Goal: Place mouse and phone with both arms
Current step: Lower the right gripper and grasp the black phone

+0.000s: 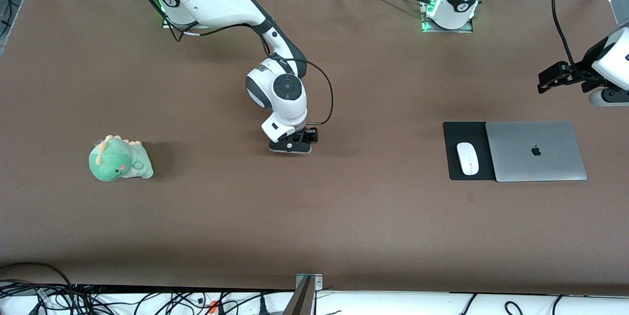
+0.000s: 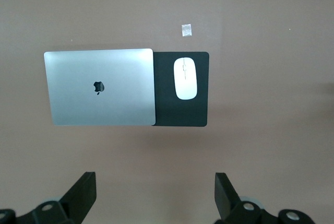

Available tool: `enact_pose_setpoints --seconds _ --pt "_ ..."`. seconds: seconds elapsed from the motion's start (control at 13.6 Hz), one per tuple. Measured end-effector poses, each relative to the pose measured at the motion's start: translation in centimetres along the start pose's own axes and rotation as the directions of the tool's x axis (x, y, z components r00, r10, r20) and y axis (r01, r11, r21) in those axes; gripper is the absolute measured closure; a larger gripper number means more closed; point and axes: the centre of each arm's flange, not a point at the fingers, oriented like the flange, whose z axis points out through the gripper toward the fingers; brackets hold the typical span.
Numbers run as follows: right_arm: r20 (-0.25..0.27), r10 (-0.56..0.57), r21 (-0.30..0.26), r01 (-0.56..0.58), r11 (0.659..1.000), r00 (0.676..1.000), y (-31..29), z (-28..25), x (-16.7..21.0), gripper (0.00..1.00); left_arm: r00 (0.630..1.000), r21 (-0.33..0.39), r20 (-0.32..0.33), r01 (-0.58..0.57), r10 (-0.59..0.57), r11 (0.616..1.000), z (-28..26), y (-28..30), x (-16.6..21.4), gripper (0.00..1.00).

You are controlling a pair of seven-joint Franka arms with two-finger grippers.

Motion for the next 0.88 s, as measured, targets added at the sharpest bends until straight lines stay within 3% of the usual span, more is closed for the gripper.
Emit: enact_pose_setpoints --seconds 0.29,0.44,0.88 --pt "-0.008 -0.004 0.002 0.004 1.0 1.0 -0.2 0.7 -0.3 0.03 1.0 0.0 -0.024 -0.009 0.009 1.0 -1.2 0.0 -0.3 0.0" --pt "-0.012 -0.004 0.005 0.004 1.0 1.0 -0.2 0.2 -0.2 0.19 0.999 0.0 -0.039 -0.009 0.009 1.0 -1.1 0.0 0.1 0.0" --pt "-0.005 -0.005 -0.019 0.005 1.0 1.0 0.8 0.3 0.8 0.2 0.996 0.001 -0.091 -0.008 0.008 1.0 -1.7 0.1 1.8 0.0"
